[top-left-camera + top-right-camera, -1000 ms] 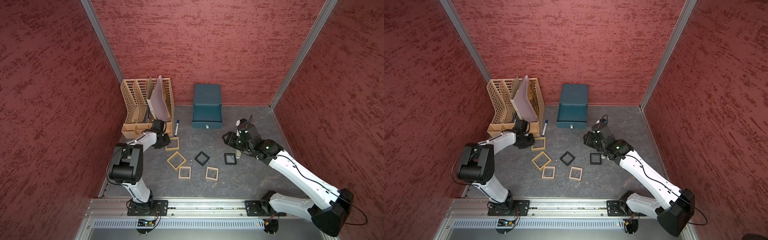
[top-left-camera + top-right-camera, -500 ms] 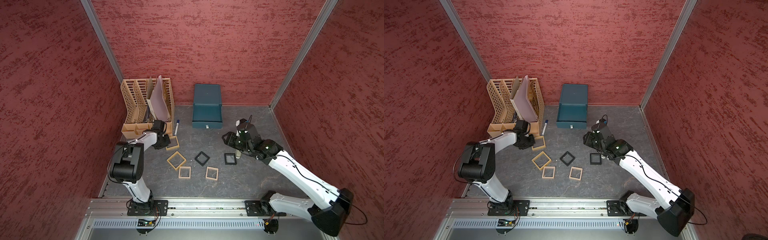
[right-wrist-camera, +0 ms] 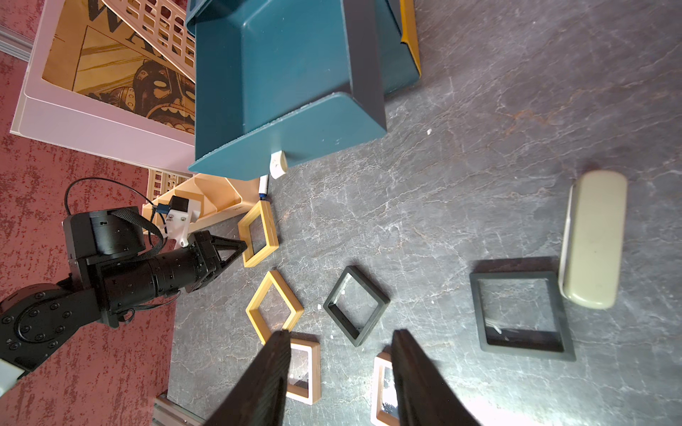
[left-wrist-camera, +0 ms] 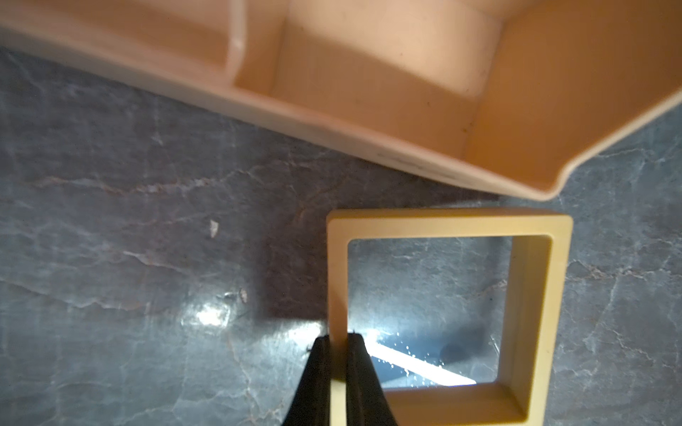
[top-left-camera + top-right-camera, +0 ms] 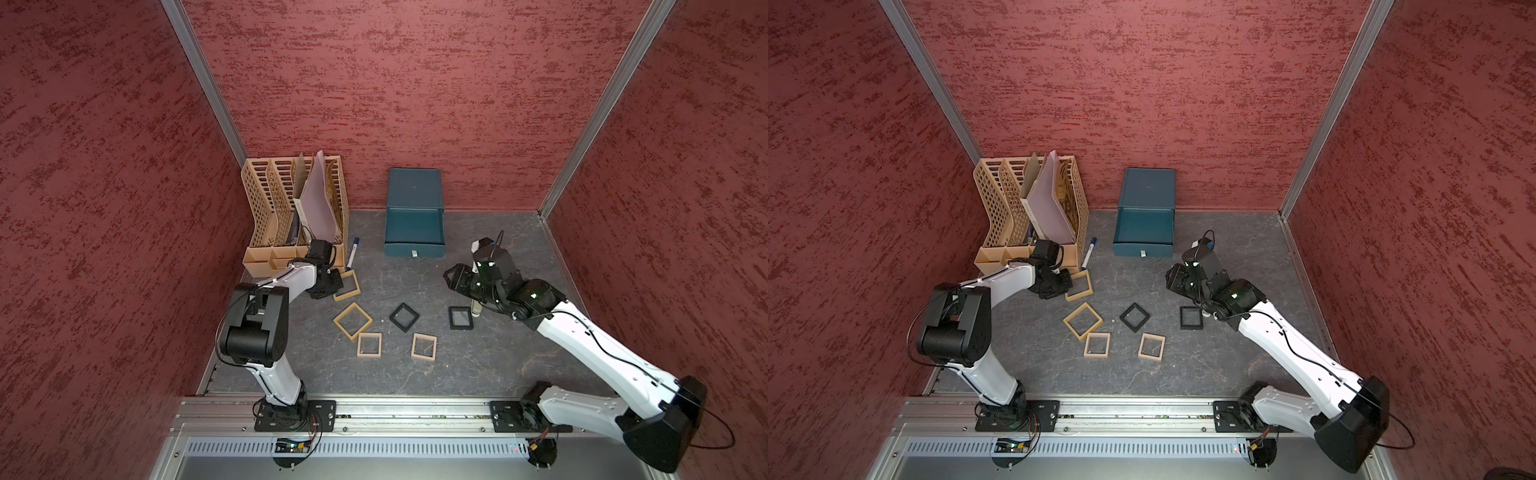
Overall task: Place the brooch boxes into the drawer by color
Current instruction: Pick up the brooch box from the center of the board, then place the brooch box in the drawer.
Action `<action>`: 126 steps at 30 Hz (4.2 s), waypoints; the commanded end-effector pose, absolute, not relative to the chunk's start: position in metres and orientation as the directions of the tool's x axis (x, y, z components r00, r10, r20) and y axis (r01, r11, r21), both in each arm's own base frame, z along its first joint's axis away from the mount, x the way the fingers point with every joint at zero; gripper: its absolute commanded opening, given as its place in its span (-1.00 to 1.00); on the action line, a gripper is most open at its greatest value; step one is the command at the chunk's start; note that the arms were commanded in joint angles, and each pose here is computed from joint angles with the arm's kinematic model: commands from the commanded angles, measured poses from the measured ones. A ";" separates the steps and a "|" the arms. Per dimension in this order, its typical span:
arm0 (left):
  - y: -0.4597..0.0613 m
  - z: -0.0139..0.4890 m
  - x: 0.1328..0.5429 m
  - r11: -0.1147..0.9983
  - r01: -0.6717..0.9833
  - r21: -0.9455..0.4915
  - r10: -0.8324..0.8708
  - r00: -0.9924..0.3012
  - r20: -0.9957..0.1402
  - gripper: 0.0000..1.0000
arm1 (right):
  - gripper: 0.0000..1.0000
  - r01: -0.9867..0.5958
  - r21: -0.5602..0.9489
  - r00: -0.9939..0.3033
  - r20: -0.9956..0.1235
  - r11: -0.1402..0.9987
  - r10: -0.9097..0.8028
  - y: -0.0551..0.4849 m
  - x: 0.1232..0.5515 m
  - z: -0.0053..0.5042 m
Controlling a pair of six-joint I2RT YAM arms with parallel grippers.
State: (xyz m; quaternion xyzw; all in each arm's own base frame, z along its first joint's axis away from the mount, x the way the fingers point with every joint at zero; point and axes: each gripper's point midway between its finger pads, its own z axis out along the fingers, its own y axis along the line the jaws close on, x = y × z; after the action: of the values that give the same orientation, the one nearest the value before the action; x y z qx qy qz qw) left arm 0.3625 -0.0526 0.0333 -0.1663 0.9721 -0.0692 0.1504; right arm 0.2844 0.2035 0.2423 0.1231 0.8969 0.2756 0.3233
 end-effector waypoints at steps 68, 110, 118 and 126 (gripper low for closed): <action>-0.254 0.254 0.482 0.964 0.145 -0.224 -0.006 -0.827 -0.562 -1.00 | 0.02 -0.210 0.615 -0.730 -0.616 0.760 0.297 0.212 0.255 0.272; -0.265 0.213 0.498 0.980 0.126 -0.151 0.027 -0.845 -0.534 -0.69 | 0.04 -0.190 0.639 -0.735 -0.596 0.745 0.323 0.213 0.256 0.273; -0.268 0.243 0.498 0.971 0.135 -0.198 -0.006 -0.813 -0.582 -0.68 | 0.04 -0.201 0.643 -0.736 -0.597 0.739 0.319 0.216 0.257 0.275; -0.253 0.297 0.491 0.950 0.096 -0.296 -0.117 -0.770 -0.627 -0.45 | 0.04 -0.207 0.648 -0.735 -0.598 0.733 0.321 0.218 0.259 0.279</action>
State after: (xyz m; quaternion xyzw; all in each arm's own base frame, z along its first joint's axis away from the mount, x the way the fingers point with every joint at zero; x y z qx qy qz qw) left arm 0.4992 -0.2645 0.2450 0.0166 0.9454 -0.1252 0.3005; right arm 0.2583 0.2111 0.2663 0.0412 0.8682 0.3450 0.3543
